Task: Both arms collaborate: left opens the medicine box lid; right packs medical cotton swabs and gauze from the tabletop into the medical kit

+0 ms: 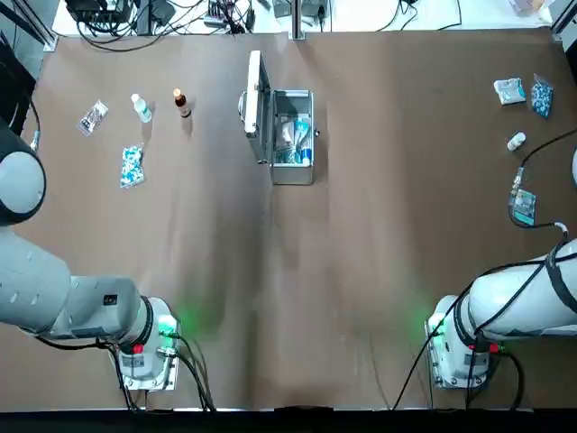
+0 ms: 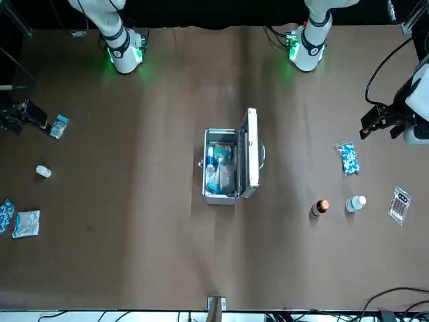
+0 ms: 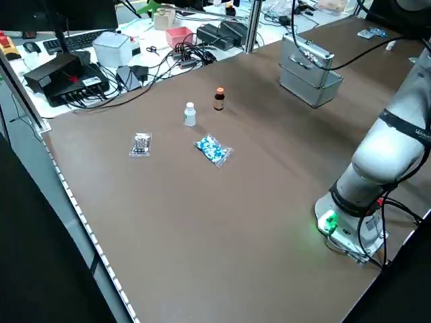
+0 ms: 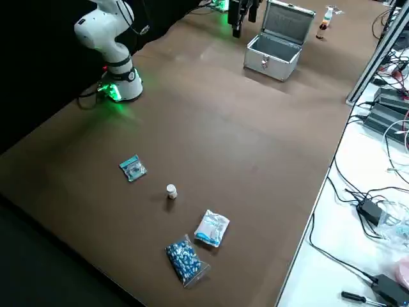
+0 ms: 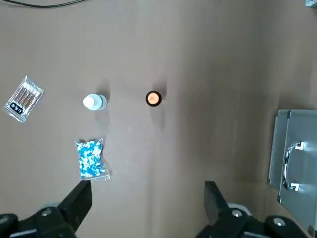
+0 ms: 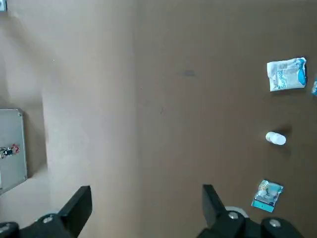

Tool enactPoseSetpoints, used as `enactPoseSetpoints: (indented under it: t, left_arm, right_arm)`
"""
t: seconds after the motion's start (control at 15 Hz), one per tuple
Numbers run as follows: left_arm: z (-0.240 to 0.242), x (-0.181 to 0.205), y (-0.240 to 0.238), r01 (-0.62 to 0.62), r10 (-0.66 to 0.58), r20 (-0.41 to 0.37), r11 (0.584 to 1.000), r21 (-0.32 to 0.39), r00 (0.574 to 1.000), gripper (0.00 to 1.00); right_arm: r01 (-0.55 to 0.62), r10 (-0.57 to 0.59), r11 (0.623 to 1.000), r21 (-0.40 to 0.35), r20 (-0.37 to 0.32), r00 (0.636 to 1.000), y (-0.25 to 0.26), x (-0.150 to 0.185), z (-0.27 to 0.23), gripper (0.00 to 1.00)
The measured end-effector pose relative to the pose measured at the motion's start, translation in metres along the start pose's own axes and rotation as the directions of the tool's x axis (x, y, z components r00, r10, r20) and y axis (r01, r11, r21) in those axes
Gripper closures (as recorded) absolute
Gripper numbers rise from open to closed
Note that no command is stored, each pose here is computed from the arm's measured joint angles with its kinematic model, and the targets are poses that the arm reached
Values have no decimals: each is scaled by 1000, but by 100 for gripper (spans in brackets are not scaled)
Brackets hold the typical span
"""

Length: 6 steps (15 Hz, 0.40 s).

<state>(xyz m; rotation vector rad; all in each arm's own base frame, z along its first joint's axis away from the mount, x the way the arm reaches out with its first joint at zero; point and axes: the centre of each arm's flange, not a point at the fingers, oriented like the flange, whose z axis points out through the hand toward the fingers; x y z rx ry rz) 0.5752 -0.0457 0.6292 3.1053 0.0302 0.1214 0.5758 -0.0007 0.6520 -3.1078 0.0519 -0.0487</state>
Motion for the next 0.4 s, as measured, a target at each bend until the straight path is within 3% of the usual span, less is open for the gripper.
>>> enactPoseSetpoints:
  t: [0.4]
  left_arm:
    - [-11, 1, -1, 1, -1, -11, 1000, -1, 1000, 0]
  right_arm:
    - [0, 0, 1000, -1, 48, 999, 0, -6, 3, 2]
